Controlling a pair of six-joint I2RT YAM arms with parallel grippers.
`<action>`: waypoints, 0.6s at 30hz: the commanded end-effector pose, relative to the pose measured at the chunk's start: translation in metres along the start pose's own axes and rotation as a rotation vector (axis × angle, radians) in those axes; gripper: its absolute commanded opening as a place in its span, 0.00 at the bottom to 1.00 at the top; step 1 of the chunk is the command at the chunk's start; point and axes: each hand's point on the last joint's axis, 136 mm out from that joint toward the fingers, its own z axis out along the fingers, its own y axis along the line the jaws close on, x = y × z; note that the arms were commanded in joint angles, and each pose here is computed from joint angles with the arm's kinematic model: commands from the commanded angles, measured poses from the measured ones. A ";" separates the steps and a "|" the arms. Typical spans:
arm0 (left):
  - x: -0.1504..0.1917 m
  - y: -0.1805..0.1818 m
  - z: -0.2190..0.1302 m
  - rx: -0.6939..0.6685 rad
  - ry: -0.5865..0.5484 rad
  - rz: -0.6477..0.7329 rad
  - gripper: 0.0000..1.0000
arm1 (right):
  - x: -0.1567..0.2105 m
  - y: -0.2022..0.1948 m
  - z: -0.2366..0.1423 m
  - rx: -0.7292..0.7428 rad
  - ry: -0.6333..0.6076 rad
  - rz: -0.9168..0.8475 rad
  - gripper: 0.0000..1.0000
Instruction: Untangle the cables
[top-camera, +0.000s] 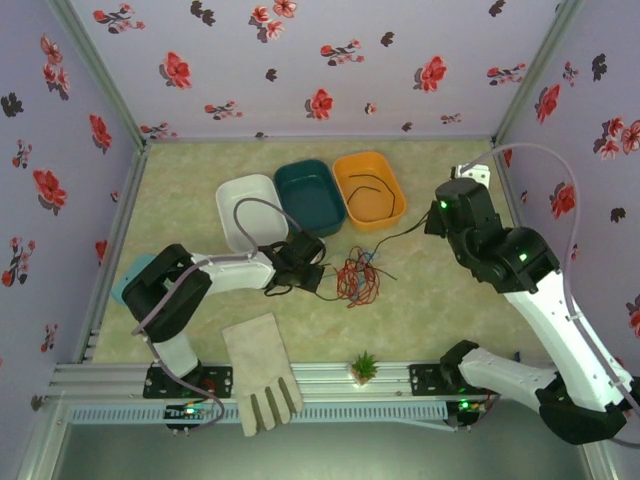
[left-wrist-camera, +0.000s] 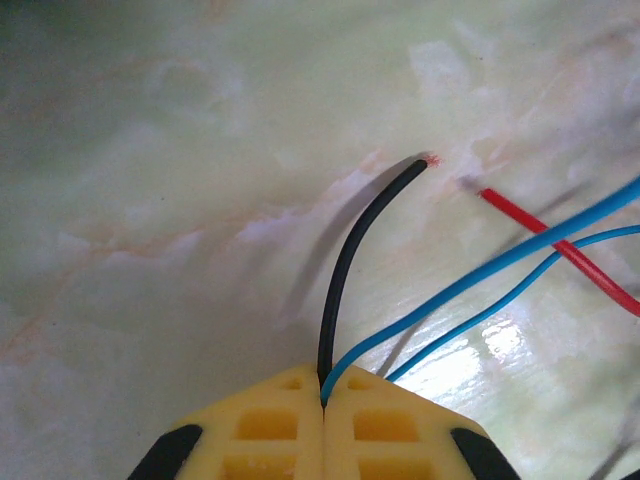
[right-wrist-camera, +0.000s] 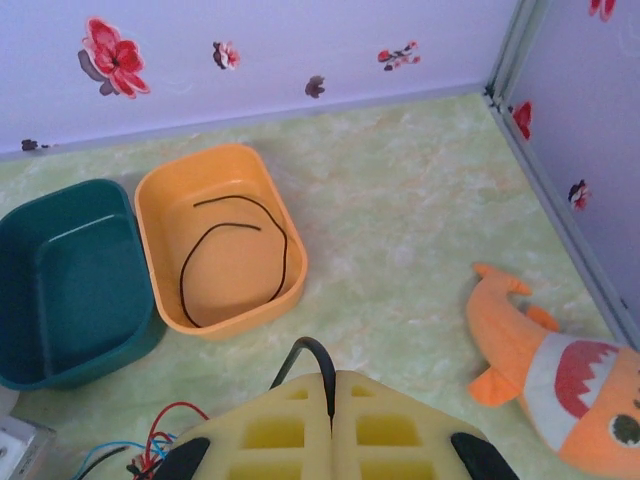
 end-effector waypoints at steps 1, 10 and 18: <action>0.020 0.012 -0.002 -0.053 0.052 0.018 0.00 | -0.022 -0.009 -0.009 0.040 -0.067 -0.015 0.00; 0.021 0.011 -0.001 -0.051 0.057 0.036 0.00 | -0.052 0.001 -0.011 0.038 -0.112 -0.038 0.00; 0.011 0.005 -0.010 -0.025 0.002 0.032 0.00 | -0.064 0.010 -0.019 -0.020 -0.135 -0.031 0.00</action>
